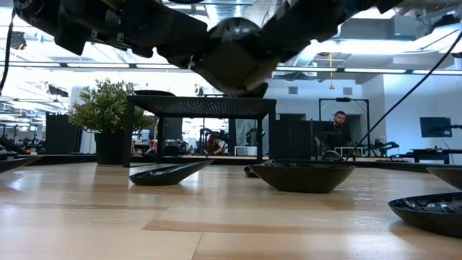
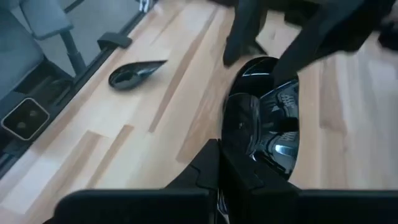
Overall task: Pick & Place Mini shaped plates
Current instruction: Stack the black leaf-shaped plate on top of the black leaf-shaped plate on the shelf
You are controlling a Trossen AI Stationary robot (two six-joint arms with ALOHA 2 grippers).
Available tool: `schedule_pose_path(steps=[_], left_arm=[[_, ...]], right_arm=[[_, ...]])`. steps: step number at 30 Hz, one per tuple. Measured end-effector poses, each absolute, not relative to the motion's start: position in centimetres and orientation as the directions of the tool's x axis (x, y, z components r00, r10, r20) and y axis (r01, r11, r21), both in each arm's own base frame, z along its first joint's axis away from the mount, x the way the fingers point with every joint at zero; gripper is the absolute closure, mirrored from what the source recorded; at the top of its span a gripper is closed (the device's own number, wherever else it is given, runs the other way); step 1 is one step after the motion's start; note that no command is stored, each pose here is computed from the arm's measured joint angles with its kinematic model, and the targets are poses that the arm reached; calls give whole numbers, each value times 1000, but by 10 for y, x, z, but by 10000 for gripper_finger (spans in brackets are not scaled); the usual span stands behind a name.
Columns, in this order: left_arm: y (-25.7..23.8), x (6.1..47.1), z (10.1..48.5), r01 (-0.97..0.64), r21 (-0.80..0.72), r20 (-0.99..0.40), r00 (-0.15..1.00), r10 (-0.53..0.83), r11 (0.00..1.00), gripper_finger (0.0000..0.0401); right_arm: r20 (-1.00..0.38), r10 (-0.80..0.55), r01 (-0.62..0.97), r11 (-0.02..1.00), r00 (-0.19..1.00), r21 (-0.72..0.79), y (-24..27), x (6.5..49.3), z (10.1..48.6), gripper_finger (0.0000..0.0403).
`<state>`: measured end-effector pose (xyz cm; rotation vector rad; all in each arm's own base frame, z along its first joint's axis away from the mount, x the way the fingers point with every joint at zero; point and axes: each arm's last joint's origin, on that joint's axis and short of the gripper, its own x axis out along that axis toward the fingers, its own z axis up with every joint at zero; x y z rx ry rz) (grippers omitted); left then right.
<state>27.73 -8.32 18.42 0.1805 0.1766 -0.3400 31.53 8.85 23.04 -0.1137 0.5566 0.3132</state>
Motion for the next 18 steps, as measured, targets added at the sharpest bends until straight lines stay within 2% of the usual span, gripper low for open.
schedule_pose_path(steps=[9,18], left_arm=[[-83,277,184,346,149,-202,928,-314,926,278],[-83,277,184,346,149,-201,928,-314,926,328]], right_arm=[[-497,254,-320,946,830,-51,83,319,234,400],[-496,254,-323,945,830,-57,83,319,234,400]])
